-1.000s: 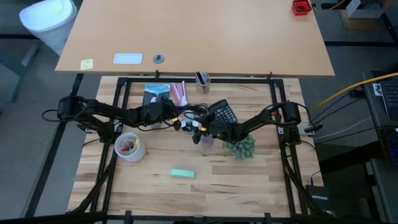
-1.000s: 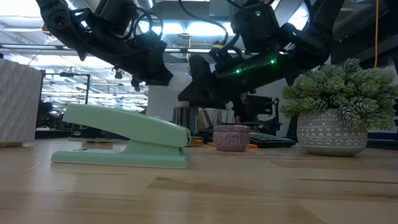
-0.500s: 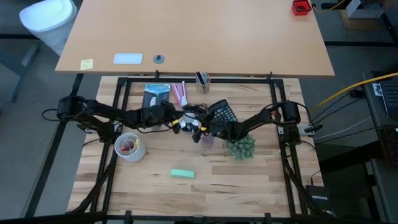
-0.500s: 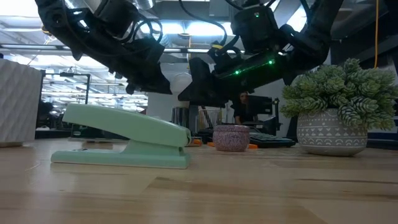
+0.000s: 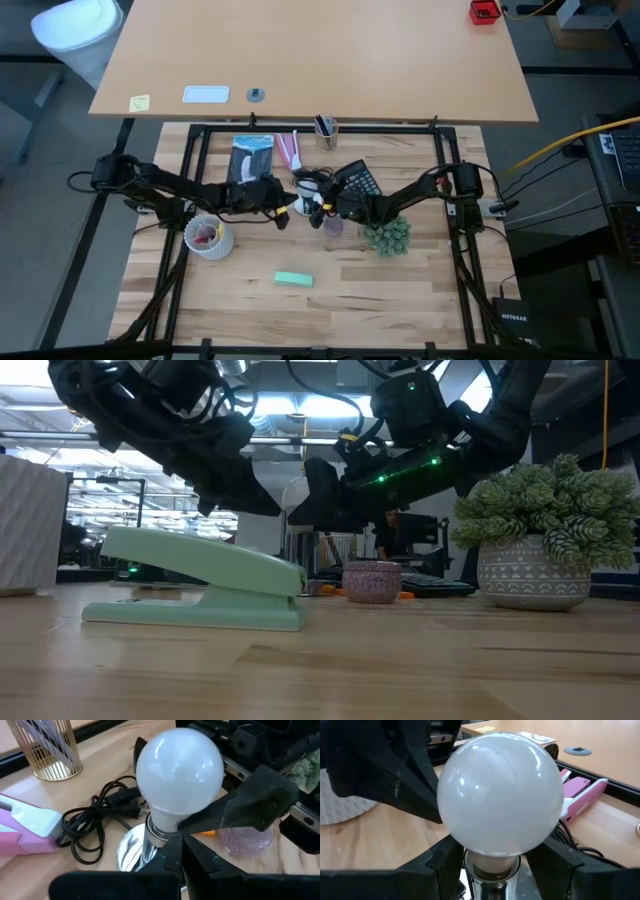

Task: Screw lightbulb
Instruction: Remove the lightbulb from the lamp

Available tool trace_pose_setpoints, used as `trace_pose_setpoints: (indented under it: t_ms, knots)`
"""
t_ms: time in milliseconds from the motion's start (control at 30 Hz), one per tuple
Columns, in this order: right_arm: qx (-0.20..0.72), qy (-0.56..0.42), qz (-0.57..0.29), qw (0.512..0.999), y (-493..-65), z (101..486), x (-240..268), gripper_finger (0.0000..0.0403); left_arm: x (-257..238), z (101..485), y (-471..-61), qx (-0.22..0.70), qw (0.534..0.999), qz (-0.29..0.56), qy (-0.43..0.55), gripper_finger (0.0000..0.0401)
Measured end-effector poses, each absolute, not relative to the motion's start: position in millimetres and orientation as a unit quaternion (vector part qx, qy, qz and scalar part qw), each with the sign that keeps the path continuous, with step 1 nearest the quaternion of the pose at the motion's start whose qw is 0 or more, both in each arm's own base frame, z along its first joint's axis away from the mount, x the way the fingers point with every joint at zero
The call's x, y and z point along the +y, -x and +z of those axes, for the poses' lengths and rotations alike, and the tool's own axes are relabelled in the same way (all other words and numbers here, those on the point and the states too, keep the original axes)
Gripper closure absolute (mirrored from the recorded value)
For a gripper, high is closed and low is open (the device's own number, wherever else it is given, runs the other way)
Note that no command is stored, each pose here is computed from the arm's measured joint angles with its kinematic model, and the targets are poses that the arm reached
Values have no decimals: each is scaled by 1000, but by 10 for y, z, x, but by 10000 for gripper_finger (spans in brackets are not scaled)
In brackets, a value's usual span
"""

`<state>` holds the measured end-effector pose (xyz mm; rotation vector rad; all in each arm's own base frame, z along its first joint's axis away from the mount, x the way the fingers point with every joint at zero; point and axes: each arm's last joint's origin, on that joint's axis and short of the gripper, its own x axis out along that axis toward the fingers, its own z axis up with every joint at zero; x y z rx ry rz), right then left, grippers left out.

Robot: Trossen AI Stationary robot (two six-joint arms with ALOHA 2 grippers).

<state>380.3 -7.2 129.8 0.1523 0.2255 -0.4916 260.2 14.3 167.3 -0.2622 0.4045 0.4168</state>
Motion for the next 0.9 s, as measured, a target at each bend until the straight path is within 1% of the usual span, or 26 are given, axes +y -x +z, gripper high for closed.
trace_pose_setpoints:
  t_ms: [167,333,500,667,900]
  knots:
    - [112,-75,-242,961,-3803,1297,-72,194,71,1686,-2608,192,952,204,121,401]
    - [117,-74,-242,960,-3801,1288,-71,194,75,1773,-2579,161,947,266,84,401]
    - [123,-73,-242,960,-3797,1276,-68,194,107,1951,-2515,126,945,296,54,401]
    - [122,-73,-241,960,-3798,1278,-63,194,277,1992,-2506,115,938,325,35,401]
    - [122,-73,-241,960,-3798,1279,-63,194,440,1891,-2598,116,956,260,69,401]
